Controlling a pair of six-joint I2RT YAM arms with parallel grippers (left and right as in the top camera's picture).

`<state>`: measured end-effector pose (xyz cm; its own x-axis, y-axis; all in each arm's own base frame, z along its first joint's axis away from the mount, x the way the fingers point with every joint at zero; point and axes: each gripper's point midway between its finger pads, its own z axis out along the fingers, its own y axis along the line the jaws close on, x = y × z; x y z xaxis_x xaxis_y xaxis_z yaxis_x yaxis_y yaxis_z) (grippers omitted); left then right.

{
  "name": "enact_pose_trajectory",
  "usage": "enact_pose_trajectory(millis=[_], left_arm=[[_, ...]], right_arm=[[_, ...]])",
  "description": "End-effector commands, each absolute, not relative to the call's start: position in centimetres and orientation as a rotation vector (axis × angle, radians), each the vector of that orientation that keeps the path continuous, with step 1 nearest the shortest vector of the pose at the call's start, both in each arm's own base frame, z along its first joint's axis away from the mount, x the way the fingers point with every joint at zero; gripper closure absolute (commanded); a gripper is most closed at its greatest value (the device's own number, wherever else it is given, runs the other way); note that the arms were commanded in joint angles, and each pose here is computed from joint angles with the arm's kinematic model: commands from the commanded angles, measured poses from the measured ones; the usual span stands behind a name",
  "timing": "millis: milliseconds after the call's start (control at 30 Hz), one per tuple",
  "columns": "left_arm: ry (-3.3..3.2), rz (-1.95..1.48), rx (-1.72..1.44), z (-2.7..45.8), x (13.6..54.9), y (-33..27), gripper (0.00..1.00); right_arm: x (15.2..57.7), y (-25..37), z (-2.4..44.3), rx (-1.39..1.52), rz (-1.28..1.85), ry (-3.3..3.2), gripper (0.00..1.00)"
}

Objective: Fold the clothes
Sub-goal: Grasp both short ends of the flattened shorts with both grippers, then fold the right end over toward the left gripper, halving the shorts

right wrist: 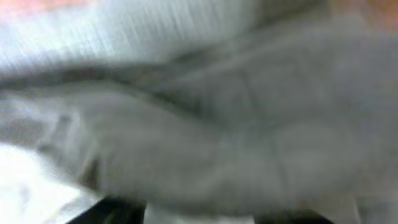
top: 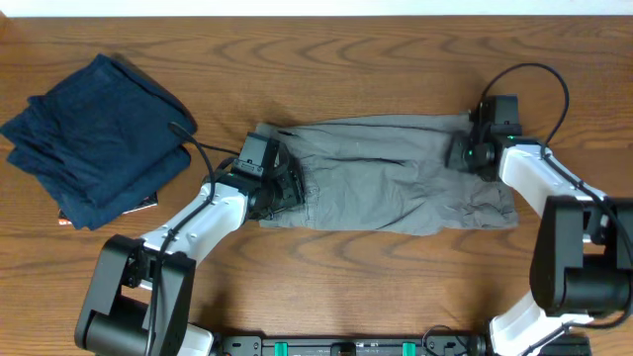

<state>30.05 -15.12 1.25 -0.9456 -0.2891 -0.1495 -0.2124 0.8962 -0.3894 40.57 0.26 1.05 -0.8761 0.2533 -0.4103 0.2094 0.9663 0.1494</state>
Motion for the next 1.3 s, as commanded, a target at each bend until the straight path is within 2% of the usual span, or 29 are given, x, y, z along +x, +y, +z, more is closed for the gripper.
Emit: enact_pose_trajectory(millis=[0, 100, 167, 300, 500, 667, 800, 933, 1167, 1267], left_arm=[[2.944, -0.513, -0.377, -1.1, 28.7, -14.9, 0.33], [2.960, -0.503, -0.382, -1.5, 28.5, -14.8, 0.34], [2.959, -0.504, -0.382, -1.5, 28.5, -14.8, 0.34], [2.943, -0.510, -0.358, -1.3, 28.8, -14.8, 0.34], [2.817, -0.540, -0.238, 2.1, 31.0, -14.1, 0.33], [2.660, -0.563, -0.317, 6.2, 33.1, -11.5, 0.09], [2.656, -0.543, -0.378, 5.9, 33.5, -9.8, 0.05], [2.701, -0.560, -0.389, 4.0, 33.5, -10.0, 0.00], [2.775, -0.720, -0.308, 0.6, 33.3, -12.2, 0.00], [2.792, -0.872, -0.274, -0.3, 32.9, -13.9, 0.06]], right_arm=[[43.0, 0.2, 1.5, 0.324, 0.156, 2.583, 0.41], [46.4, 0.4, 4.6, 0.341, 0.221, 2.402, 0.37], [47.8, 0.8, 6.5, 0.311, 0.258, 2.321, 0.39], [47.9, 0.7, 7.6, 0.309, 0.253, 2.302, 0.40], [43.7, 0.5, 5.8, 0.286, 0.197, 2.498, 0.30], [40.3, -1.7, 8.5, 0.347, 0.033, 2.546, 0.25], [37.9, -1.5, 11.3, 0.338, 0.032, 2.549, 0.22], [35.3, -1.3, 12.2, 0.340, 0.038, 2.602, 0.21], [32.0, -1.2, 11.1, 0.358, 0.021, 2.733, 0.21], [31.8, -0.9, 10.9, 0.355, 0.046, 2.749, 0.21]])
